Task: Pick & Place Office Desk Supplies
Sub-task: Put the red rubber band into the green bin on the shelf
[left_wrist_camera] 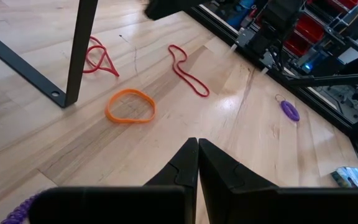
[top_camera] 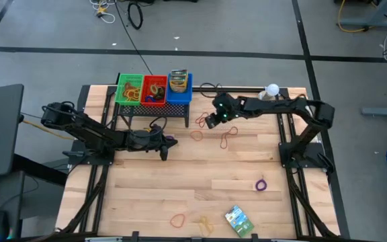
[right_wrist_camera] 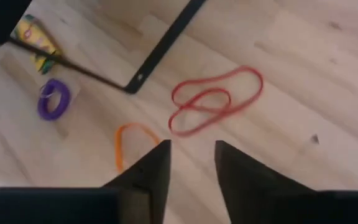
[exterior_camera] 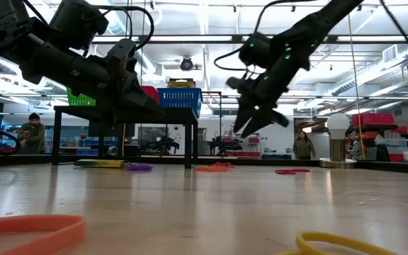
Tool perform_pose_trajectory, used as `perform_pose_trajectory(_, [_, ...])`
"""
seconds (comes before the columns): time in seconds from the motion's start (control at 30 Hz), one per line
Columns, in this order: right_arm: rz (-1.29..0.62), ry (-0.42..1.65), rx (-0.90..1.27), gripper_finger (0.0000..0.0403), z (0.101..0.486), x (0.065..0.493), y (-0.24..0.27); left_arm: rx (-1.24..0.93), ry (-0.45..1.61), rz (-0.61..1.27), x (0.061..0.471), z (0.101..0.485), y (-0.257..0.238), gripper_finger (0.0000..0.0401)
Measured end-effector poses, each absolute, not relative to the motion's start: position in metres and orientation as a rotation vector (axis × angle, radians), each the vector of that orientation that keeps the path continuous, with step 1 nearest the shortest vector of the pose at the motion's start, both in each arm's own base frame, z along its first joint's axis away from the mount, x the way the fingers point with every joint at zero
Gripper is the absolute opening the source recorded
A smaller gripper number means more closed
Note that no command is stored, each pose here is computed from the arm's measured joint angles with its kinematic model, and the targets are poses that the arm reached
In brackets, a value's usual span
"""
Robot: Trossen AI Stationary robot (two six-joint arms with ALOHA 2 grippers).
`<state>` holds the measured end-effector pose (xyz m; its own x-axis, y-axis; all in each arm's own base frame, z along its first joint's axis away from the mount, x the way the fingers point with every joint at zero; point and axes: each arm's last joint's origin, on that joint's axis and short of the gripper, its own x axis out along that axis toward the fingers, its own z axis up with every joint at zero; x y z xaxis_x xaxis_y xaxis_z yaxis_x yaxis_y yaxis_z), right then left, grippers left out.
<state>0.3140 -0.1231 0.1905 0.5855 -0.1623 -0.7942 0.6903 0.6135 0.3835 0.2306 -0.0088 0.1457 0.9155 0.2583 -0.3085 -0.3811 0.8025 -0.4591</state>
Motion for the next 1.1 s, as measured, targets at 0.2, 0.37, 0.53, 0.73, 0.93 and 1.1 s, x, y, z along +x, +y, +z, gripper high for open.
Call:
perform_pose_trajectory(0.2, [-0.607,0.845,0.653,0.0177,0.171,0.342,-0.137,-0.54,0.237,0.346,0.231,0.146,-0.009,0.0018])
perform_pose_trajectory(0.37, [-0.695,0.918,0.6,0.0175,0.153,0.357,-0.146,-0.54,0.236,0.346,0.231,0.146,-0.009,0.0018])
perform_pose_trajectory(0.53, [-0.715,0.941,0.635,0.0161,0.138,0.36,-0.149,-0.54,0.236,0.346,0.231,0.146,-0.009,0.0018])
perform_pose_trajectory(0.73, [-0.718,0.943,0.666,0.012,0.13,0.362,-0.148,-0.54,0.237,0.346,0.231,0.146,-0.009,0.0018])
perform_pose_trajectory(0.93, [-0.712,0.942,0.672,0.0034,0.13,0.362,-0.147,-0.54,0.237,0.346,0.231,0.146,-0.009,0.0018])
perform_pose_trajectory(1.1, [-0.677,0.945,0.669,0.0008,0.139,0.361,-0.143,-0.54,0.237,0.346,0.231,0.146,-0.009,0.0018])
